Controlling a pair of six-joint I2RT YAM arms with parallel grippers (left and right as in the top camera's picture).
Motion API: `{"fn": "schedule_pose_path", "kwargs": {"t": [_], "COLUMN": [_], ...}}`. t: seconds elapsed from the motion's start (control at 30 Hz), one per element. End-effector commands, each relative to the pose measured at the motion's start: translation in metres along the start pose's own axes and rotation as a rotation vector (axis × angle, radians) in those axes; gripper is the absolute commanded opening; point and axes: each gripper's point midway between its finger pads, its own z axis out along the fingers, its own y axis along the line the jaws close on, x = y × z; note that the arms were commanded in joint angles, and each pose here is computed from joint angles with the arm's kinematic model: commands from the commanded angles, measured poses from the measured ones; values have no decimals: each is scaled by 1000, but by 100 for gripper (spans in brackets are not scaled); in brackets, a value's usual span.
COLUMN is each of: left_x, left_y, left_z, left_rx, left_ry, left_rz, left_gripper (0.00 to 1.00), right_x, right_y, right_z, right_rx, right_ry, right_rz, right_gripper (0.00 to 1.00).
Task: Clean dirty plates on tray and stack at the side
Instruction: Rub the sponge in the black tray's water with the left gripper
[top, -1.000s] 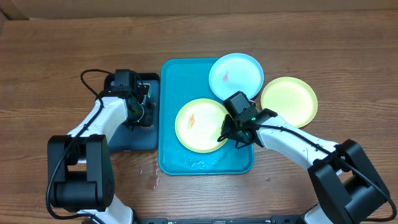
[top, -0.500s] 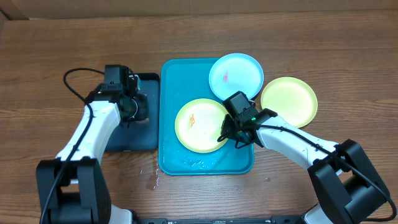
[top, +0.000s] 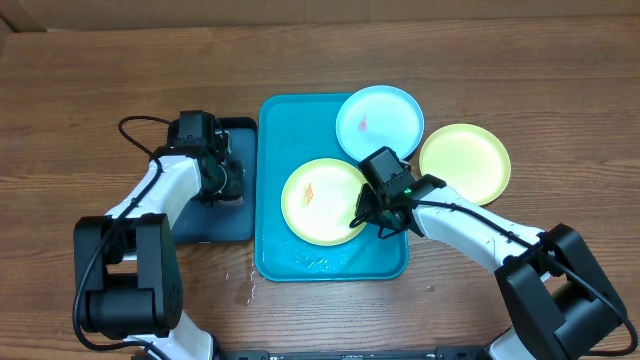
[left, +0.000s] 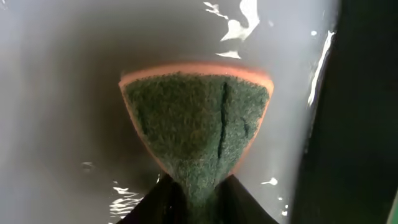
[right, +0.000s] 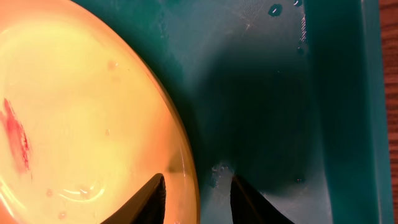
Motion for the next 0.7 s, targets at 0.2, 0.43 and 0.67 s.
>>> {"fn": "schedule_pose_path", "kwargs": {"t": [0.2,0.43,0.67], "left_x": [-9,-7,-3], "left_y": [1,9,9], "left_z": [-10,-11,-10], "left_rx": [-7,-53,-54], "left_ry": [17,26,37], "left_rz": [-7,-25,-25], "left_gripper": [27,25,22], "right_x": [-7,-7,-7], "right_y": [0,0,0], "right_z": [-1,-1,-1], "right_rx": [9,9,8], "right_ry": [-18,-18,-19], "right_rz": [6,6,7], "right_gripper": [36,37,37]}}
